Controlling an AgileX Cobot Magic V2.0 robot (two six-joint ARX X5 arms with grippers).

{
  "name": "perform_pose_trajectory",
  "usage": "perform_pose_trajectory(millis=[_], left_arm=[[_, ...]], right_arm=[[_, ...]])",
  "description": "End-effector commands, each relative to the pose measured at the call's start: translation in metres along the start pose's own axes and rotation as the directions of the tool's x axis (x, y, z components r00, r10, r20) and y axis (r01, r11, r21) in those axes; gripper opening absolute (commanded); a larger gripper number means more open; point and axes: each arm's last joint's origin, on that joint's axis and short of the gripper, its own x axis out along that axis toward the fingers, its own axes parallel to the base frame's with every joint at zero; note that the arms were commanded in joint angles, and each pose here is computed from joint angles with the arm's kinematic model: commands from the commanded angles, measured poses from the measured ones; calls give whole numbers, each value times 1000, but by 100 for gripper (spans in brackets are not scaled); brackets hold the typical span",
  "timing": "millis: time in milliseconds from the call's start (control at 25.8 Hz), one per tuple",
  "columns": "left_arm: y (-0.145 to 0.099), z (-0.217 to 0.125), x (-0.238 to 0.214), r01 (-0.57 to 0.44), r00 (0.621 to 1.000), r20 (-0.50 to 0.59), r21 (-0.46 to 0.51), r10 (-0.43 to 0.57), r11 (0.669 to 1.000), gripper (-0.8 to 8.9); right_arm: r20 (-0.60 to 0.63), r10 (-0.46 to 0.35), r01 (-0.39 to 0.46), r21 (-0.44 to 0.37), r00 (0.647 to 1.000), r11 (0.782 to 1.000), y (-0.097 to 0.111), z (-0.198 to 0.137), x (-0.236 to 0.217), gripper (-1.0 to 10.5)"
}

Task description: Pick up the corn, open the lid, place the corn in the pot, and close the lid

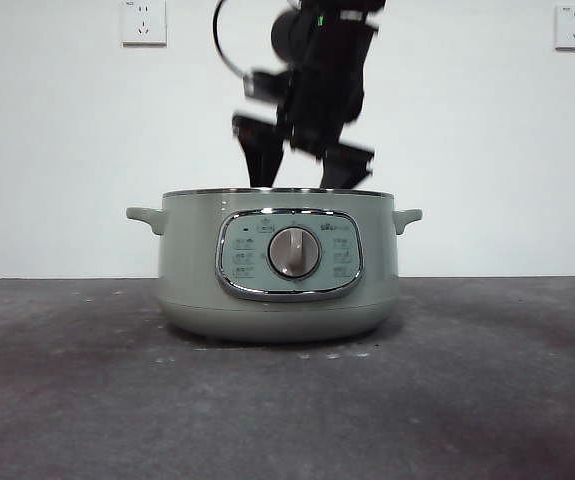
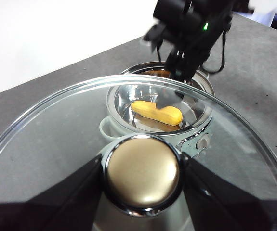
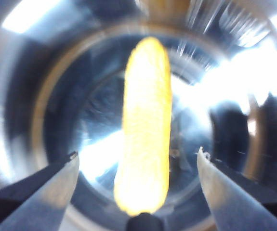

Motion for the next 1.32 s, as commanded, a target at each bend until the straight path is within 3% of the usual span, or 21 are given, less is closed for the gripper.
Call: perform_pose_trajectory(millis=[39,155,349,503,620,813,1084,1317], left_arm=[[0,7,-6,-9,997,70,11,8,1000,-7],[1,10,-2,-10,997,81,14,9,1000,-7],[6,16,13,-8,997,81,15,7,1000,-7],[13,26,37,22,995,94,15,-24,1000,-7],[16,34,65,78,992,97,16,-79,997,-7],[11,44,112,144,983,107,32,-146,989,-7],[-5,53,183,194,978,63,50,-197,980,-7],[-24,71,251,212,977,5,70,-213,975,-7]], right_arm=[[9,0,0,-2,1000,1000,4,5,-27,410],[117,39,-44,45,992,998,11,7,-83,409],[316,42,-46,6,948,999,26,-15,-185,409],[433,52,-35,-49,900,998,41,-63,-266,409],[439,52,-22,-73,897,997,47,-117,-301,409],[383,34,-14,-56,923,998,51,-198,-307,409],[298,22,-28,16,954,999,52,-289,-277,409],[319,-22,-18,123,947,992,52,-355,-257,409]])
